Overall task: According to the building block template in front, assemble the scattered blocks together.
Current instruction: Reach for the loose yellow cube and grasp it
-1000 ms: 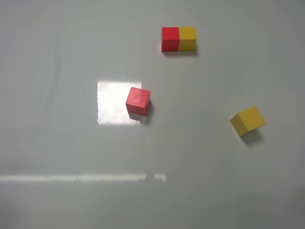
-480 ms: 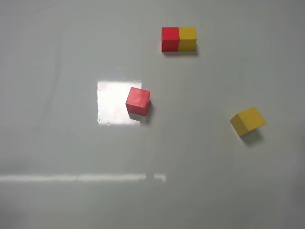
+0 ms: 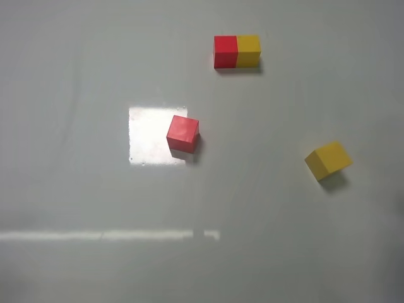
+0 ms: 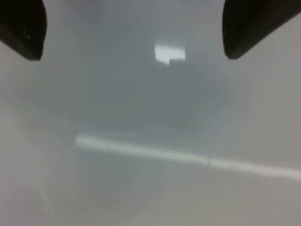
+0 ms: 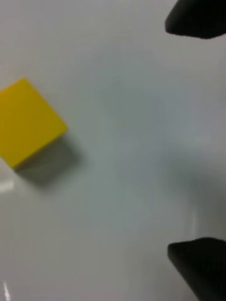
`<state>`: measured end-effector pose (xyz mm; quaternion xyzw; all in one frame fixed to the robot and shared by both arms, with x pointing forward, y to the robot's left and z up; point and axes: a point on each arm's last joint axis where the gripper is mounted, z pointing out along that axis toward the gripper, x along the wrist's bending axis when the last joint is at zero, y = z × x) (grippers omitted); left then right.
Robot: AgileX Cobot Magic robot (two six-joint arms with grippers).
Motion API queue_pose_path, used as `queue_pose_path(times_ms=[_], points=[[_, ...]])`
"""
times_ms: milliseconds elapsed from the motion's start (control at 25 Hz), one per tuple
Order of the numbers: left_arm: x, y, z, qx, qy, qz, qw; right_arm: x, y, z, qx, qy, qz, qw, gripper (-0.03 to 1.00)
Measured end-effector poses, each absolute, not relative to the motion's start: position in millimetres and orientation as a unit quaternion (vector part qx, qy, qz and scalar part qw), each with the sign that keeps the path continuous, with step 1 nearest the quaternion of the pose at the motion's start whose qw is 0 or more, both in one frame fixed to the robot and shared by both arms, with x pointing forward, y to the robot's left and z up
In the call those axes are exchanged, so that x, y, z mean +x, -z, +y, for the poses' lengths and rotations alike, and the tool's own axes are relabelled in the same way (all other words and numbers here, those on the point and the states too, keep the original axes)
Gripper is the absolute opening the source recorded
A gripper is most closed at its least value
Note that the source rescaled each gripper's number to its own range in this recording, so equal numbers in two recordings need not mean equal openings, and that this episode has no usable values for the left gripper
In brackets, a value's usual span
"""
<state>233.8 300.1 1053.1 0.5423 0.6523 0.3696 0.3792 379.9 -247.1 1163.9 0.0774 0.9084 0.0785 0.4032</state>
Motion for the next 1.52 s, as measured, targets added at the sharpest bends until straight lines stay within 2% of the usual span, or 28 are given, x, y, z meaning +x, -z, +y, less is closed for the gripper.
queue_pose_path(times_ms=[240, 480, 680, 1160, 1520], points=[[234, -1053, 300, 0.542, -0.37, 0.652, 0.379, 410, -1149, -202, -0.034, -0.015, 0.917, 0.398, 0.95], [234, -1053, 300, 0.542, -0.37, 0.652, 0.379, 428, -1144, -189, -0.075, 0.003, 0.901, 0.428, 0.95], [234, -1053, 300, 0.542, -0.37, 0.652, 0.379, 438, -1135, -179, -0.088, 0.008, 0.902, 0.422, 0.95], [234, -1053, 300, 0.542, -0.37, 0.652, 0.379, 453, -1125, -179, -0.096, 0.016, 0.906, 0.412, 0.95], [234, -1053, 300, 0.542, -0.37, 0.652, 0.379, 452, -1101, -179, -0.126, 0.037, 0.912, 0.388, 0.93]])
